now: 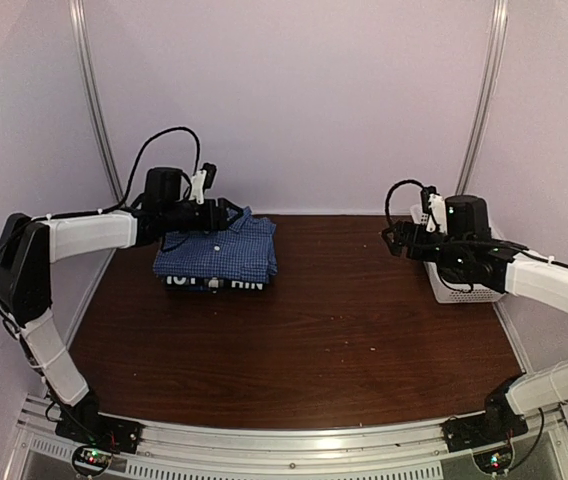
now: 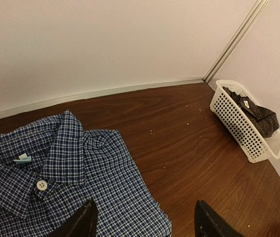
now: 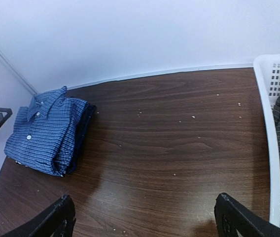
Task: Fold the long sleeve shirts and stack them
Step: Reset both arms
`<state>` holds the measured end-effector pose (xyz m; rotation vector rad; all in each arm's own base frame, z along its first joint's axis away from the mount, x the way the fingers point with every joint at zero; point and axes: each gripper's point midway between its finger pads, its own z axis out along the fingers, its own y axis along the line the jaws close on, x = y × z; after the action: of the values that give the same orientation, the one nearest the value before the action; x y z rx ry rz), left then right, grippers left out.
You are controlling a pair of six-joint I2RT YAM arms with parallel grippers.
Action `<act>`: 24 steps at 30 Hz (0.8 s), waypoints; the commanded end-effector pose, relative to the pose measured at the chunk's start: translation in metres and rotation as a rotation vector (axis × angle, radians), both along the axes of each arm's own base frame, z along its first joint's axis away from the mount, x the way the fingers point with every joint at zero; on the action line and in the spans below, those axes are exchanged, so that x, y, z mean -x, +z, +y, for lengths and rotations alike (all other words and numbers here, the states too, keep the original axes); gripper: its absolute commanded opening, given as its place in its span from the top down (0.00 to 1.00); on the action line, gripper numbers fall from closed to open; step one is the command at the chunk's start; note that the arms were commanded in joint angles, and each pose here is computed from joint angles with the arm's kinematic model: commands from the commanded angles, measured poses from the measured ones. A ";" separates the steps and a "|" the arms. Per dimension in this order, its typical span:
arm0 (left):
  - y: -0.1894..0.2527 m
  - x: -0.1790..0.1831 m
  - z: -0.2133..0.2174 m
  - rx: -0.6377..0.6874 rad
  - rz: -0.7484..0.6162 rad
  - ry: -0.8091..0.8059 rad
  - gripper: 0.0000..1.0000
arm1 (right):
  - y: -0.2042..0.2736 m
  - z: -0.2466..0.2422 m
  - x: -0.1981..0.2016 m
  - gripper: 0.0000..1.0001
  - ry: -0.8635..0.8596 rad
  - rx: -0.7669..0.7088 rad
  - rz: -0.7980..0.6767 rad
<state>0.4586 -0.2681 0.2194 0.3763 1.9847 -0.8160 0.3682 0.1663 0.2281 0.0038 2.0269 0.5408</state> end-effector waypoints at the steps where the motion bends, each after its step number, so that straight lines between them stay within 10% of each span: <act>1: 0.001 -0.013 -0.005 -0.118 -0.045 0.072 0.31 | -0.013 -0.034 0.008 0.00 -0.106 0.101 0.048; 13: 0.009 0.005 0.043 -0.254 -0.054 0.334 0.03 | -0.010 -0.065 0.014 0.00 -0.210 0.214 0.034; 24: 0.035 0.049 0.108 -0.188 -0.106 0.573 0.02 | 0.011 -0.079 0.020 0.00 -0.248 0.242 -0.050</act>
<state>0.4192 -0.1844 0.2409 0.0624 2.0044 -0.2708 0.3533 0.1000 0.2295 0.0960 2.0416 0.1930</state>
